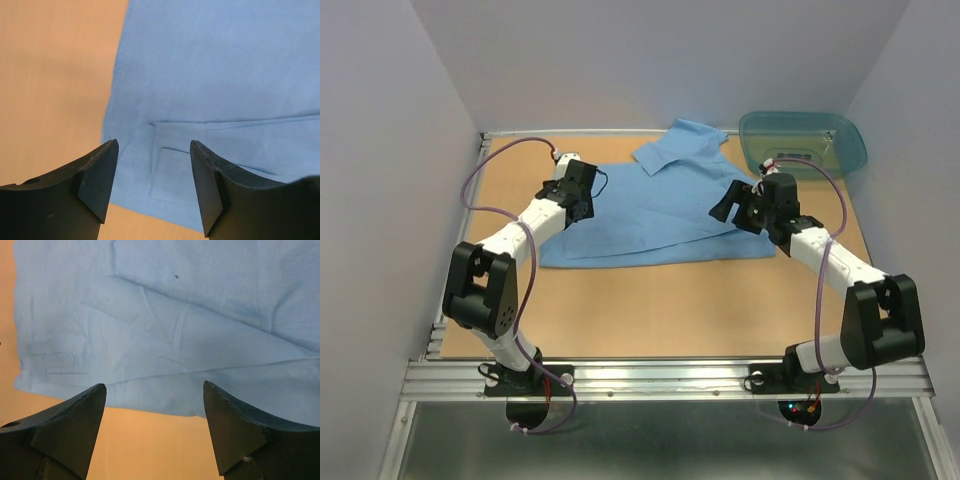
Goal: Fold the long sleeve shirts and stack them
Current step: Fold the shirt
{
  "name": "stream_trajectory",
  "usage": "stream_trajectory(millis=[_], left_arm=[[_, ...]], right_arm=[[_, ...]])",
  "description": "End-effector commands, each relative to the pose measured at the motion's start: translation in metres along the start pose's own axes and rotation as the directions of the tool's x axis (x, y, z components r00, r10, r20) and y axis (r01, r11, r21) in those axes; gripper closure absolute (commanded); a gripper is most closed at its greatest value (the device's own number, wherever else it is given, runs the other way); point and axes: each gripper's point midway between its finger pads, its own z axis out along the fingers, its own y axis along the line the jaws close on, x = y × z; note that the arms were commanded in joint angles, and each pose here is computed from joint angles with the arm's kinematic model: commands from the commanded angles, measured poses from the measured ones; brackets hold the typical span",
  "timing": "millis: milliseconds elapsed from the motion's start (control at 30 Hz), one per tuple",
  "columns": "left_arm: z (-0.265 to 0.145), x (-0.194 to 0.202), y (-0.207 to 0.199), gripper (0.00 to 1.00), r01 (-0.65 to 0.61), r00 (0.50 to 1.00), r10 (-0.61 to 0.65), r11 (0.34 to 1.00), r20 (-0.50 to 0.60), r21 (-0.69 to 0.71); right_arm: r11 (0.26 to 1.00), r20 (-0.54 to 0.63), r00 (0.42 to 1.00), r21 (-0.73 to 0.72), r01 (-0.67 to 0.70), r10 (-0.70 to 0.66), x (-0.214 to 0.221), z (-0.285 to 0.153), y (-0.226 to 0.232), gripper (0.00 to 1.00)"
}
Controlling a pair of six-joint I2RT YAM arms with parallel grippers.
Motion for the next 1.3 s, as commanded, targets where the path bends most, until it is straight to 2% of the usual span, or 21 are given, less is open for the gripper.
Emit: stream_trajectory(millis=[0, 67, 133, 267, 400, 567, 600, 667, 700, 833, 967, 1033, 1100, 1167, 1267], left_arm=[[-0.053, -0.043, -0.042, 0.32, 0.090, 0.988, -0.119, 0.963, 0.101, 0.256], [-0.064, -0.028, -0.065, 0.32, 0.103, 0.989, -0.135, 0.915, 0.055, 0.389], [-0.069, -0.027, -0.078, 0.32, 0.143, 0.982, -0.185, 0.875, 0.046, 0.463], [-0.053, 0.007, -0.086, 0.34, 0.159, 0.984, -0.175, 0.861, -0.013, 0.484], [-0.027, 0.031, -0.088, 0.34, 0.215, 0.976, -0.198, 0.859, -0.086, 0.464], [0.006, 0.055, -0.075, 0.35, 0.308, 0.950, -0.259, 0.867, -0.175, 0.392], [0.012, 0.060, -0.070, 0.35, 0.323, 0.944, -0.268, 0.872, -0.193, 0.368], [0.017, 0.069, -0.064, 0.35, 0.336, 0.938, -0.278, 0.880, -0.210, 0.337], [0.021, 0.072, -0.058, 0.35, 0.349, 0.932, -0.289, 0.881, -0.219, 0.321], [0.027, 0.089, -0.046, 0.35, 0.396, 0.906, -0.323, 0.873, -0.272, 0.283], [0.023, 0.088, -0.040, 0.36, 0.398, 0.907, -0.329, 0.874, -0.264, 0.279], [0.017, 0.085, -0.037, 0.36, 0.390, 0.911, -0.321, 0.876, -0.260, 0.283], [0.011, 0.079, -0.036, 0.36, 0.381, 0.917, -0.316, 0.876, -0.243, 0.298], [0.009, 0.074, -0.035, 0.36, 0.376, 0.921, -0.315, 0.874, -0.231, 0.307], [0.009, 0.076, -0.035, 0.36, 0.370, 0.923, -0.308, 0.877, -0.231, 0.307]], right_arm=[[0.978, 0.089, 0.994, -0.207, -0.039, 0.058, -0.039, 0.008, 0.052, 0.17], [0.958, 0.103, 0.989, -0.278, -0.070, 0.102, -0.048, 0.014, 0.068, 0.17], [0.940, 0.078, 0.989, -0.326, -0.097, 0.129, -0.047, 0.027, 0.078, 0.17], [0.880, 0.084, 0.972, -0.447, -0.161, 0.220, -0.055, 0.045, 0.095, 0.17], [0.875, 0.062, 0.957, -0.425, -0.231, 0.283, -0.038, 0.074, 0.076, 0.17], [0.897, 0.078, 0.935, -0.318, -0.306, 0.347, -0.011, 0.096, 0.016, 0.17], [0.893, 0.044, 0.924, -0.279, -0.354, 0.380, 0.010, 0.097, -0.004, 0.17], [0.880, 0.078, 0.901, -0.265, -0.394, 0.427, 0.007, 0.090, -0.030, 0.17], [0.877, 0.069, 0.891, -0.230, -0.423, 0.448, 0.020, 0.085, -0.047, 0.17], [0.881, 0.135, 0.875, -0.171, -0.441, 0.465, 0.016, 0.065, -0.092, 0.17], [0.897, 0.169, 0.890, -0.217, -0.385, 0.423, -0.007, 0.049, -0.083, 0.17], [0.912, 0.158, 0.917, -0.257, -0.319, 0.365, -0.021, 0.046, -0.064, 0.17], [0.928, 0.177, 0.941, -0.293, -0.229, 0.288, -0.046, 0.045, -0.035, 0.17], [0.922, 0.147, 0.963, -0.352, -0.163, 0.226, -0.045, 0.051, 0.008, 0.16], [0.885, 0.141, 0.967, -0.447, -0.128, 0.211, -0.063, 0.059, 0.057, 0.16]])
